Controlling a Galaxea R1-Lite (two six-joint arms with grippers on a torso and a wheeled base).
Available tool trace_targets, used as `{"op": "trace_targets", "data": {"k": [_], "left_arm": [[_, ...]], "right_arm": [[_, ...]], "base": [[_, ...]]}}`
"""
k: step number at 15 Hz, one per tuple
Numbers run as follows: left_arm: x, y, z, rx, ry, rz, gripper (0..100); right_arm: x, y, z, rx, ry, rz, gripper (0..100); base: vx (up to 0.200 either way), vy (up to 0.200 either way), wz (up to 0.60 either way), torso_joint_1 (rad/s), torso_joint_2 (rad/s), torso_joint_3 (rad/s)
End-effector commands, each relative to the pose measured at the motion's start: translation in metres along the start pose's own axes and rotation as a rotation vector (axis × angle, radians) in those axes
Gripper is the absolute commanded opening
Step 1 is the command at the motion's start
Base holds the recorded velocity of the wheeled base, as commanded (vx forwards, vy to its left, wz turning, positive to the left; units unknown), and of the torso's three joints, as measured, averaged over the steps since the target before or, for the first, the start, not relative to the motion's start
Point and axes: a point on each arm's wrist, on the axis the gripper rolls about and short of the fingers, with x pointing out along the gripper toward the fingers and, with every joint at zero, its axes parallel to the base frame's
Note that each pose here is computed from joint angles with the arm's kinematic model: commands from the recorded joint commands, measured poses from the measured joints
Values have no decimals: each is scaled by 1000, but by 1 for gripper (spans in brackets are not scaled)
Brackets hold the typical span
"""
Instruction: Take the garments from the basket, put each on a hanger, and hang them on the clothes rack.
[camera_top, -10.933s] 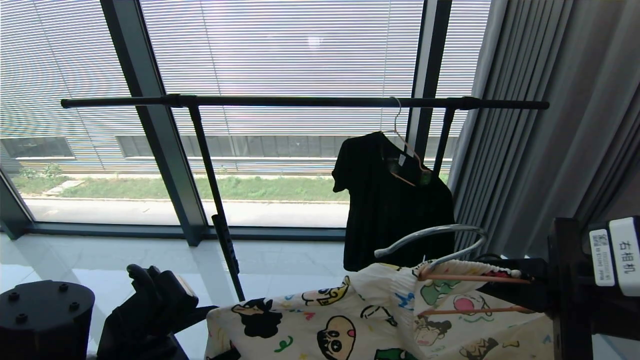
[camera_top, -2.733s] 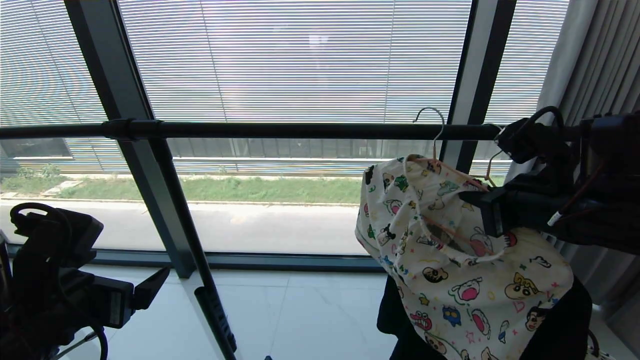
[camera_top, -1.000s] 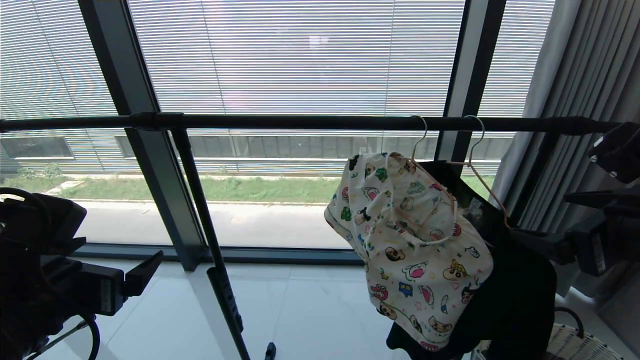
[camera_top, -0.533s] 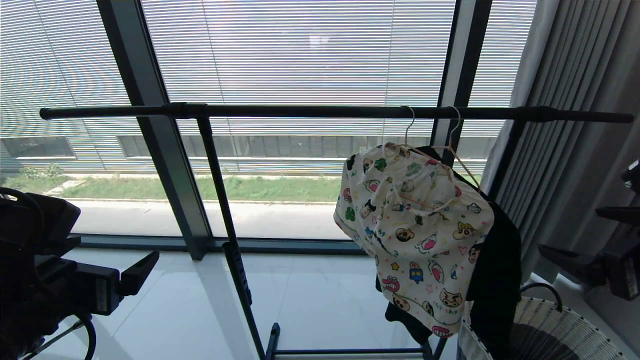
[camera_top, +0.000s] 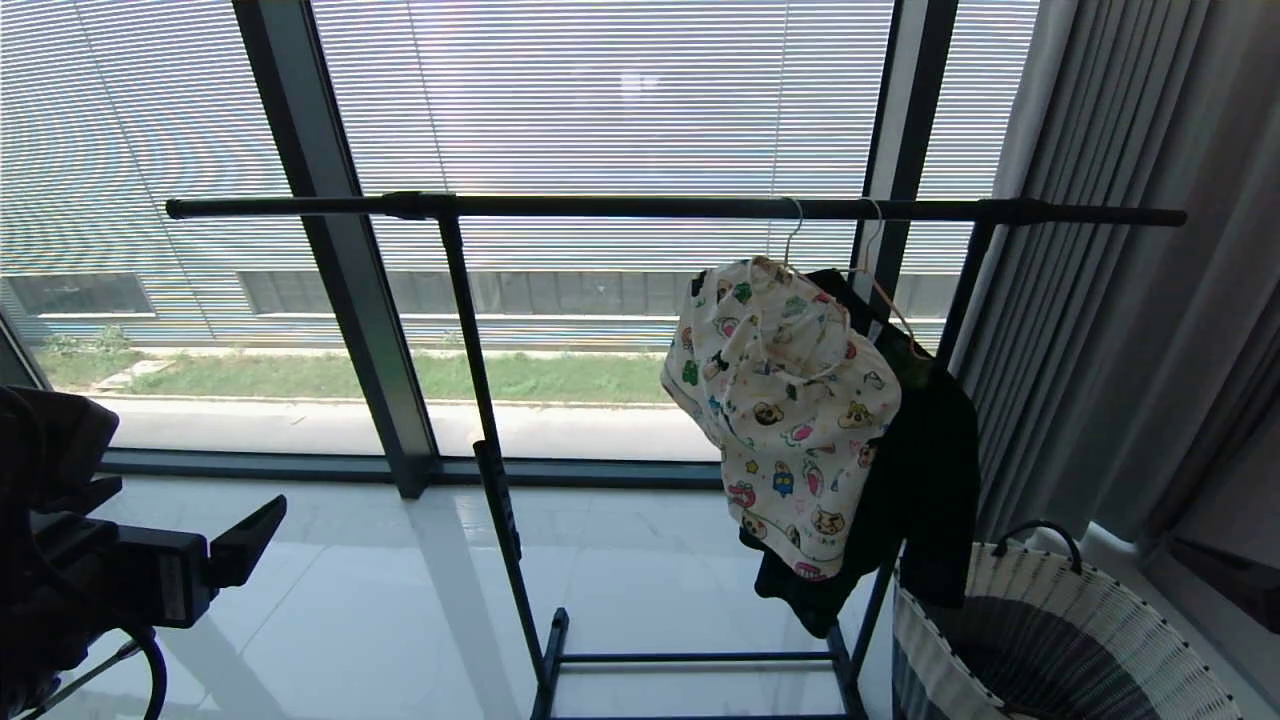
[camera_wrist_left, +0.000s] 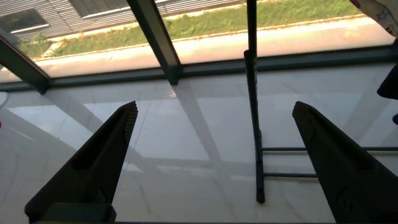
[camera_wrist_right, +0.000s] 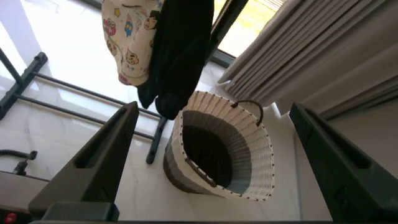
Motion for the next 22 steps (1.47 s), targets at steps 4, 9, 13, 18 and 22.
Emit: {"op": "trace_targets", "data": {"k": [4,9,13,18,22], "left_arm": [[0,2,-6,-4,22,15,100],[1,8,-10,-38,44,62,100],[-13,15,-25,-96,48,134,100],[-61,8,-82,-121,13,207,100],[-107,0,-117,-146,-118,319,100]], "right_arm": [[-8,-6,-6,3,-10,-48,100],[-5,-6,-12,11,19,-67,100],[-10,-9,-29,37,49,-122,100],[-30,-1,-86,111,103,-256,100],[-58,23,-149,165,-35,-382,100]], "base": [[0,0,0,0,0,0],[0,0,0,-165,388,210],[0,0,0,-215,498,283],[0,0,0,-197,486,286],[0,0,0,-145,380,232]]}}
